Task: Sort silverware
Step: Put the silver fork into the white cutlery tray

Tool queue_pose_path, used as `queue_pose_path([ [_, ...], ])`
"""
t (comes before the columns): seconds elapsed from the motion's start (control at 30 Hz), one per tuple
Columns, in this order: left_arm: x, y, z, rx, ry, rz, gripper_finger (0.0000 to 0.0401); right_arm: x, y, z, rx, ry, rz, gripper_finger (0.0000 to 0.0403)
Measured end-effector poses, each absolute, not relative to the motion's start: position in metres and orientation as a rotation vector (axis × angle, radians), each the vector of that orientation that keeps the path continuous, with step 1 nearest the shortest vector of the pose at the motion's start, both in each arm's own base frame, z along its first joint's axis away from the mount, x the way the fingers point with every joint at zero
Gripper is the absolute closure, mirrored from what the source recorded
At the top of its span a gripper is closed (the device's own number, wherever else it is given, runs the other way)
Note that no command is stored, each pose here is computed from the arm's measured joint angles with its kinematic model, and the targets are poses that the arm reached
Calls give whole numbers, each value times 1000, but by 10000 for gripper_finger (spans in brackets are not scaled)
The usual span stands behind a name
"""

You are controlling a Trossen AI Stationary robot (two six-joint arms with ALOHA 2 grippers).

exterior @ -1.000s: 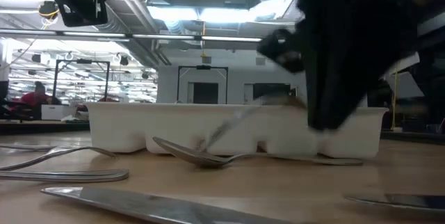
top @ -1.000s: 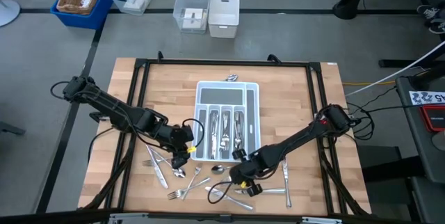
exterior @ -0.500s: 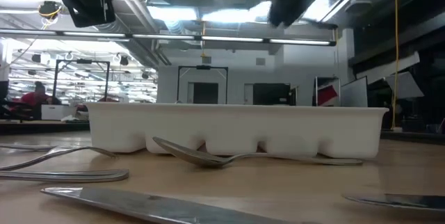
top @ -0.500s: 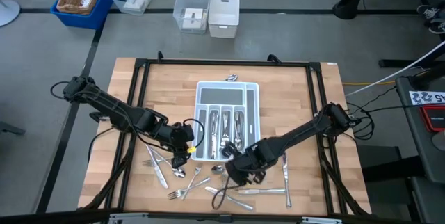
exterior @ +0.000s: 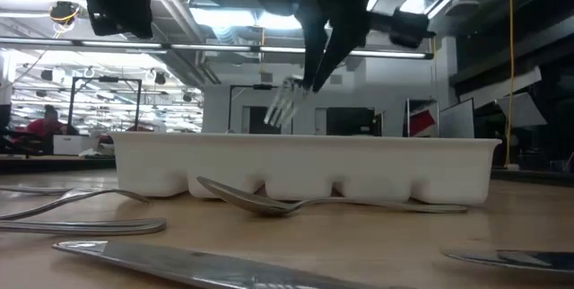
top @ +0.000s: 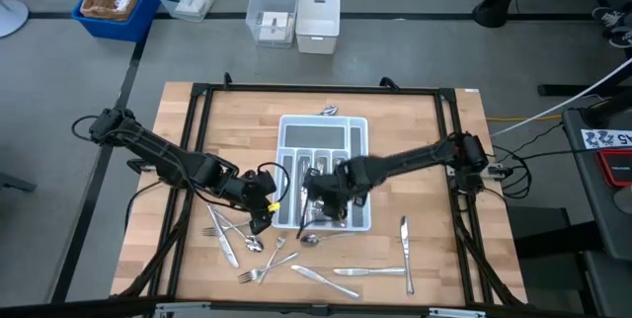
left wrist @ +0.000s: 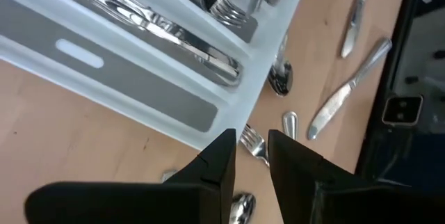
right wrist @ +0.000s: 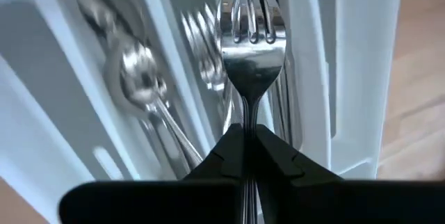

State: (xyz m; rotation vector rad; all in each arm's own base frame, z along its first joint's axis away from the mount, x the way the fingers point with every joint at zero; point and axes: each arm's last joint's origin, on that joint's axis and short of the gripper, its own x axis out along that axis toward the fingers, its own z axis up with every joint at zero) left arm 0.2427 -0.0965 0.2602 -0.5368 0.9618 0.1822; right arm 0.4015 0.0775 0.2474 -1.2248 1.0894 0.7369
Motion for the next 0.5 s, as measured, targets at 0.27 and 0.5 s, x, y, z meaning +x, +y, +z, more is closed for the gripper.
queue_pose_path([
  [0.27, 243, -95, 261, -553, 922, 253, 327, 406, 47, 246, -1175, 1001, 885, 383],
  [0.5, 243, -94, 261, -574, 897, 298, 327, 403, 50, 226, -1229, 924, 1021, 383],
])
